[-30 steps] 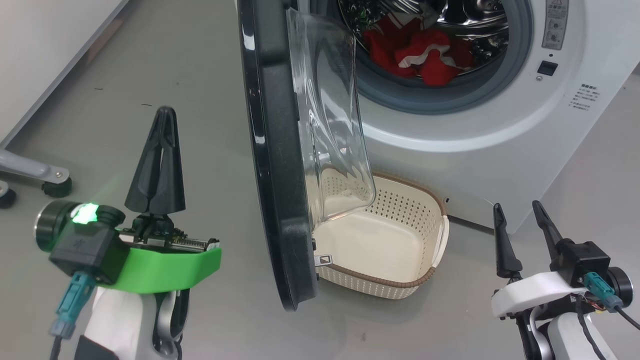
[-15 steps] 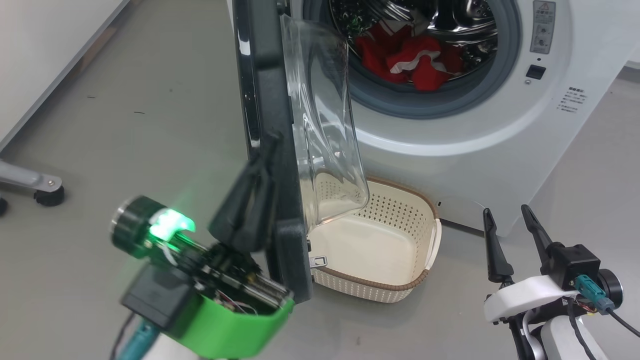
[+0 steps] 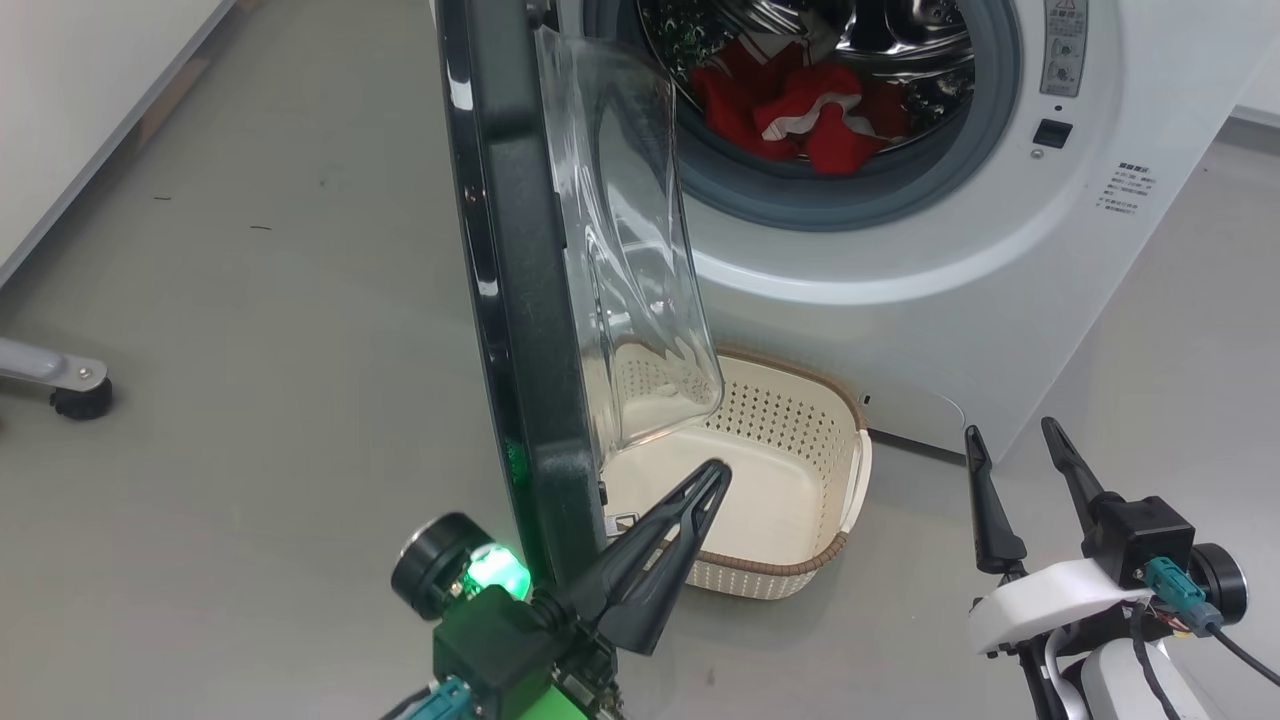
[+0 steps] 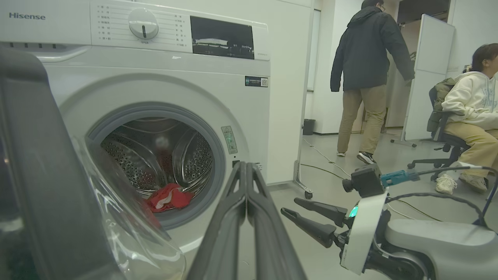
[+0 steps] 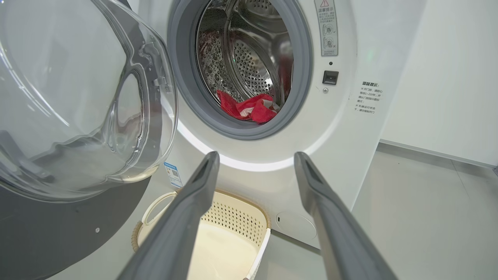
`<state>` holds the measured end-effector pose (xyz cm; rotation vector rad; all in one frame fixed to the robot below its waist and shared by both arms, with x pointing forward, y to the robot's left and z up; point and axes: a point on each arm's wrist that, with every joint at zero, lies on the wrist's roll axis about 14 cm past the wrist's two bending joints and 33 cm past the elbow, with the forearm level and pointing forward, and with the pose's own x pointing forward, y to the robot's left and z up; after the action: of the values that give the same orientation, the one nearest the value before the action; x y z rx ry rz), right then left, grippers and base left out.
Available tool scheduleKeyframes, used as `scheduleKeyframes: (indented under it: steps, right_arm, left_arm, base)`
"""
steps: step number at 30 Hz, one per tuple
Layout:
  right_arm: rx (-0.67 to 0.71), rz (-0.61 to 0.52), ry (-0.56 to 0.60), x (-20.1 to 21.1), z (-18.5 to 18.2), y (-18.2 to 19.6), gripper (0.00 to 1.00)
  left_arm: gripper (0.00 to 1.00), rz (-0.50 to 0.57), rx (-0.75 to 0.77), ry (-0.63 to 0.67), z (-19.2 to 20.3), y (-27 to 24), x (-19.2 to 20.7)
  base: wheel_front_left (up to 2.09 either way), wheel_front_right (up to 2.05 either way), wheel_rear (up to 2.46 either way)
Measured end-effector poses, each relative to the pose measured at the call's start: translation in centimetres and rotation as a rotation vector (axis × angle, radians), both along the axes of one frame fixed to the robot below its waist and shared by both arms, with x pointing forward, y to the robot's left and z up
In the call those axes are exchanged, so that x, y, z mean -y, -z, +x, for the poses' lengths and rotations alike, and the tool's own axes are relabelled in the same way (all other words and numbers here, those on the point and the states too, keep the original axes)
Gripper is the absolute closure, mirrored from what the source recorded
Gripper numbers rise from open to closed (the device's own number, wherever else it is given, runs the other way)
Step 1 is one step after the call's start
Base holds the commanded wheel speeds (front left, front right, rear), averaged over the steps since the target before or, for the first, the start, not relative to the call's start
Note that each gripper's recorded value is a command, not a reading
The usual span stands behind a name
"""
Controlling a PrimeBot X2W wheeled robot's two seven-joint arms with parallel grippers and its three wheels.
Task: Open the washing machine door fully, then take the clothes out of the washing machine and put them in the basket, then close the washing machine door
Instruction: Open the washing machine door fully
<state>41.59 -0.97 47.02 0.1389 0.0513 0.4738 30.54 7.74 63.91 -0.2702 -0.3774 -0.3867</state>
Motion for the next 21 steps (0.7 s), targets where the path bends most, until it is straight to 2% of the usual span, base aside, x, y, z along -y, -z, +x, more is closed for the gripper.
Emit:
scheduleKeyframes:
  steps: [7,21]
  right_arm:
    - [-0.011,0.000,0.004,0.2,0.1,0.4,0.00]
    - [-0.028,-0.002,0.016,0.6,0.3,1.1,0.00]
  left_arm:
    - [1.00,-0.020,-0.230,0.049,0.0,5.3,1.0]
    - [1.00,0.008,-0.389,-0.021,0.7,9.8,-0.9]
  base:
    - [0.00,0.00,0.00]
    - [0.00,0.00,0.00]
